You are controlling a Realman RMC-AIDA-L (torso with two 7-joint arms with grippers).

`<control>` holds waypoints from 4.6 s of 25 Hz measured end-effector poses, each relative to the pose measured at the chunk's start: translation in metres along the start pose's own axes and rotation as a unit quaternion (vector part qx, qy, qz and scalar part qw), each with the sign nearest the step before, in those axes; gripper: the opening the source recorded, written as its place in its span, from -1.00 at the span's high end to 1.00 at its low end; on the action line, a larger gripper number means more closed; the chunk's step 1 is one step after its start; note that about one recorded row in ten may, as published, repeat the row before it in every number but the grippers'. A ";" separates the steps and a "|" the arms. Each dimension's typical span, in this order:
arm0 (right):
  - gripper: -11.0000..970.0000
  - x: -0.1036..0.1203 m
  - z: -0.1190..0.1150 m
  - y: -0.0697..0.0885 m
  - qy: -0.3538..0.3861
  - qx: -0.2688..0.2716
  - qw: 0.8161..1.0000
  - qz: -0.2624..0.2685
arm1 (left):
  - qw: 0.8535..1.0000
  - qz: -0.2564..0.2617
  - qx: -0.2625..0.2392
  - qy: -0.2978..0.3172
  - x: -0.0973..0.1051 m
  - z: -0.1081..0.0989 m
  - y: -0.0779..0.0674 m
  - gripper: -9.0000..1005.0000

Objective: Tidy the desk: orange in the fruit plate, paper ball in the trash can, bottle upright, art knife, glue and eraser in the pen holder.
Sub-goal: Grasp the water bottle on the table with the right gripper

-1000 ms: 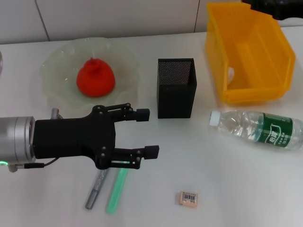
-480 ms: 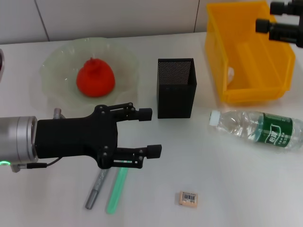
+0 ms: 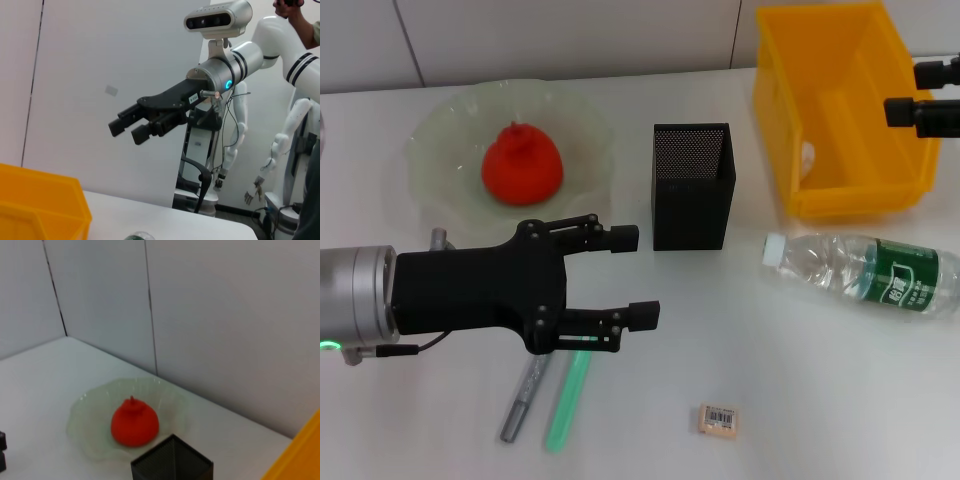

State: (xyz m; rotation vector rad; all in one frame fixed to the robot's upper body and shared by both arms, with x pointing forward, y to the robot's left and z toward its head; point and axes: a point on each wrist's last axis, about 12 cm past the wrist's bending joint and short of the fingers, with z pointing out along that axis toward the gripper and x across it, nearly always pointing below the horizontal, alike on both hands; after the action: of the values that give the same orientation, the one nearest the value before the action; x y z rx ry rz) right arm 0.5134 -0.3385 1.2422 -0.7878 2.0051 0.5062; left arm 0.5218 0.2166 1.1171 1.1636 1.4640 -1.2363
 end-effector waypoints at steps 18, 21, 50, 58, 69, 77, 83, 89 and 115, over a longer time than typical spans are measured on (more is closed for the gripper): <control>-0.27 -0.013 -0.011 0.003 0.147 0.003 0.988 0.055 | 1.000 -0.001 0.002 -0.005 0.002 0.000 -0.001 -0.61; -0.27 -0.012 -0.011 0.000 0.183 0.020 0.981 0.063 | 1.000 -0.001 0.002 -0.005 0.002 0.000 -0.001 -0.61; -0.46 0.000 0.052 0.007 0.334 0.037 0.926 -0.172 | 1.000 -0.002 0.004 -0.009 0.007 0.000 -0.003 -0.60; -0.51 0.000 0.066 0.008 0.338 0.022 0.922 -0.188 | 1.000 -0.003 0.003 -0.012 0.007 -0.001 -0.003 -0.60; -0.61 0.012 0.080 0.003 0.351 0.017 0.919 -0.178 | 1.000 0.000 -0.002 -0.012 0.004 -0.001 0.000 -0.60; -0.67 0.018 0.089 0.004 0.360 0.003 0.917 -0.173 | 1.000 -0.001 -0.004 -0.013 0.005 -0.002 0.000 -0.60; -0.67 0.021 0.096 0.004 0.358 -0.002 0.917 -0.175 | 1.000 -0.002 -0.005 -0.013 0.006 -0.002 -0.001 -0.60; -0.67 0.024 0.106 0.005 0.348 -0.018 0.922 -0.170 | 1.000 -0.002 -0.006 -0.013 0.006 -0.003 -0.001 -0.60; -0.66 0.042 0.119 0.001 0.369 -0.028 0.917 -0.150 | 1.000 0.003 -0.005 -0.013 0.006 -0.004 -0.002 -0.59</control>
State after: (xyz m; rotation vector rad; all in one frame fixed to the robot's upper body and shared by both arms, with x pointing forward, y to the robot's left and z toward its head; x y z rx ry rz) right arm 0.5669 -0.2785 1.1448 -1.4536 2.4778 0.0750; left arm 0.5189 0.2217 1.1117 1.1409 1.4453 -1.2345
